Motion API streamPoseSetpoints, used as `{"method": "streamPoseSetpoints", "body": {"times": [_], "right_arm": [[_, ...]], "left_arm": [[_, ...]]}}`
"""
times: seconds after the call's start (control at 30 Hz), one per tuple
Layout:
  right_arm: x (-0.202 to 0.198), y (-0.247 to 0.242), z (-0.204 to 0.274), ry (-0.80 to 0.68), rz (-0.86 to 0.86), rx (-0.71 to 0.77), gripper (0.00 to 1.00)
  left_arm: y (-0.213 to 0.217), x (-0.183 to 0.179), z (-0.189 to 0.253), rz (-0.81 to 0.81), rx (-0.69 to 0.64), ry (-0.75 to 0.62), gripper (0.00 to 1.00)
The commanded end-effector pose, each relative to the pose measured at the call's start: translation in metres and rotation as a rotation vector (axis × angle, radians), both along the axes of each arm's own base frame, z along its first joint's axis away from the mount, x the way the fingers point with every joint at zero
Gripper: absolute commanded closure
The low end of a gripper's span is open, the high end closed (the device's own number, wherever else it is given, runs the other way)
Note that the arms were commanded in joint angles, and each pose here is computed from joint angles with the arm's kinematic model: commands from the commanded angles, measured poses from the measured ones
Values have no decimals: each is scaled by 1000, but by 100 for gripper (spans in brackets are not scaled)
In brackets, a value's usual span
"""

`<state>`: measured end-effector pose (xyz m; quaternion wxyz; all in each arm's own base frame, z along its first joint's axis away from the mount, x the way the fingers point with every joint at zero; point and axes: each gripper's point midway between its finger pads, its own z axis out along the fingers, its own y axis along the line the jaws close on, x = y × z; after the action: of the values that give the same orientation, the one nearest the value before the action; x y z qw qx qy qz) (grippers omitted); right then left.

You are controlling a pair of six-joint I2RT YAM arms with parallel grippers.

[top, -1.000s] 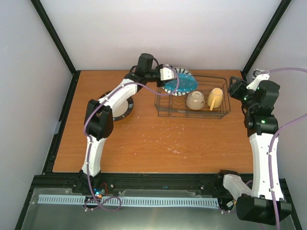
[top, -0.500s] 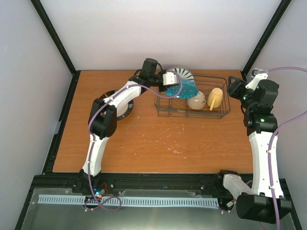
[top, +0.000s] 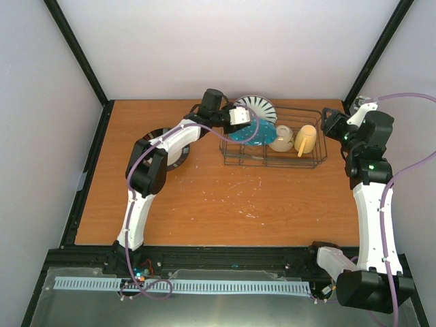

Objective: Load the mixed dishes into the dish rack

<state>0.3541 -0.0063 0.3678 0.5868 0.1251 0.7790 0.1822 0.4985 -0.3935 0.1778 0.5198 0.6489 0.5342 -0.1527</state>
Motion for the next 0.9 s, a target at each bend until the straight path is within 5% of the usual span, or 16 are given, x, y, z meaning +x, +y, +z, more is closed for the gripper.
{"method": "streamPoseSetpoints", "body": {"times": [0.0, 0.1, 0.2, 0.53, 0.7, 0.87], "right_arm": [[3, -2, 6, -28, 4, -12, 44], [3, -3, 4, -22, 2, -16, 43], [3, -3, 2, -17, -1, -19, 43], [2, -8, 5, -21, -24, -55, 41], [6, -7, 6, -30, -18, -45, 40], [12, -5, 4, -35, -4, -26, 40]], "left_arm": [[-3, 8, 25, 21, -48, -77, 55], [-3, 7, 31, 29, -76, -55, 35], [-4, 7, 36, 30, -92, -46, 1], [15, 25, 129, 199, -260, -29, 0], [72, 57, 220, 496, -415, -95, 0], [144, 60, 267, 595, -494, -55, 0]]}}
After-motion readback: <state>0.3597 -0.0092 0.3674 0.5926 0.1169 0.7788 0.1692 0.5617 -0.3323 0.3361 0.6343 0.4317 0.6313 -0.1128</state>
